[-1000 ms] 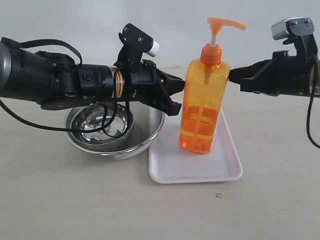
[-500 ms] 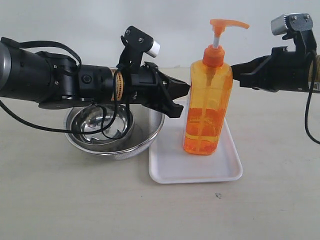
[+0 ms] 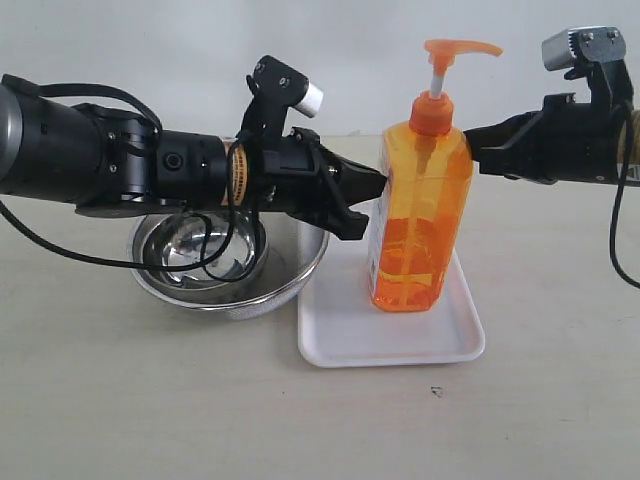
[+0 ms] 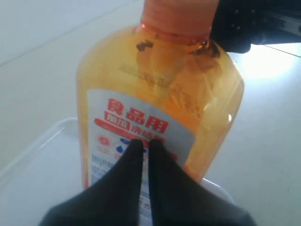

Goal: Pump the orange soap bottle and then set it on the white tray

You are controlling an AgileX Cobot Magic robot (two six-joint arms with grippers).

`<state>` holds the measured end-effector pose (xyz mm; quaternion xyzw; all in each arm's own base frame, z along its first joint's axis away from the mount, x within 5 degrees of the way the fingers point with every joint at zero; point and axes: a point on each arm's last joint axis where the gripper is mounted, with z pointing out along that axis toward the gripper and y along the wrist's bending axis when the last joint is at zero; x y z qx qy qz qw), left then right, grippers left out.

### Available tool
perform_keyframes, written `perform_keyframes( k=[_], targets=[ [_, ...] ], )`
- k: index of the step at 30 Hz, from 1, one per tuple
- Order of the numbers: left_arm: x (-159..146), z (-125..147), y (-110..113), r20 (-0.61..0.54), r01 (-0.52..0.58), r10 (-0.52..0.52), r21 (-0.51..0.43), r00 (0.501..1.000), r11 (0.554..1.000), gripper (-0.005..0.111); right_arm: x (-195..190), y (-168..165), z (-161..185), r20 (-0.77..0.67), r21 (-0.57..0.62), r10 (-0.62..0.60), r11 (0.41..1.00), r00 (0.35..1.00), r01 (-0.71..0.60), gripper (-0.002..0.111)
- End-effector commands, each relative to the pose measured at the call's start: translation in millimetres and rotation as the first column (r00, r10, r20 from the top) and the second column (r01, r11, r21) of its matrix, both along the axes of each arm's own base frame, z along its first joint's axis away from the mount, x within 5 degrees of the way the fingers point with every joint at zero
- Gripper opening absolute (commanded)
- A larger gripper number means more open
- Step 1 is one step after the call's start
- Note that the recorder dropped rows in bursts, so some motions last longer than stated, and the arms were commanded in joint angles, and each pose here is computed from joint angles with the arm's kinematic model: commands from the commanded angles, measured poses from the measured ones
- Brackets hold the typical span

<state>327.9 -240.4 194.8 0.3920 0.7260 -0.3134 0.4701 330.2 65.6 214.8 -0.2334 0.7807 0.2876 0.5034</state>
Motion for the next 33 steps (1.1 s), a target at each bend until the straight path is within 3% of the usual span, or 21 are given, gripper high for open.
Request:
perform_keyframes(
  k=[1, 6, 9, 12, 17, 24, 33],
  targets=[
    [2.2, -3.2, 4.8, -0.011, -0.052, 0.053, 0.053, 0.999, 0.997, 0.005, 1.1, -1.7, 1.3, 0.006, -0.012, -0.008, 1.0, 1.0, 0.008, 0.0],
    [0.1, 31.3, 18.1, 0.07, -0.157, 0.151, 0.094, 0.986, 0.983, 0.005, 0.7, -4.4, 5.2, 0.014, -0.041, -0.038, 0.998, 0.999, 0.038, 0.0],
    [-7.7, 44.0, 32.5, 0.099, -0.234, 0.221, 0.141, 0.97, 0.962, 0.005, -5.1, -13.0, 24.1, 0.056, -0.131, -0.117, 0.984, 0.991, 0.124, 0.0],
    [-30.4, 51.1, 46.3, 0.108, -0.235, 0.221, 0.147, 0.969, 0.961, 0.005, -22.7, -18.3, 55.1, 0.135, -0.143, -0.174, 0.971, 0.975, 0.193, 0.0],
    [-61.3, 63.7, 70.1, 0.118, -0.304, 0.29, 0.129, 0.95, 0.944, 0.005, -56.9, -22.9, 69.0, 0.184, -0.154, -0.218, 0.957, 0.959, 0.247, 0.0],
    [-109.8, 90.2, 105.5, 0.174, -0.394, 0.385, 0.023, 0.906, 0.919, 0.005, -108.6, -25.3, 57.4, 0.153, -0.09, -0.276, 0.952, 0.949, 0.292, 0.0],
    [-153.3, 82.4, 136.2, 0.154, -0.454, 0.447, 0.012, 0.881, 0.891, 0.005, -145.9, -22.3, 48.5, 0.166, -0.038, -0.257, 0.963, 0.952, 0.266, 0.0]
  ],
)
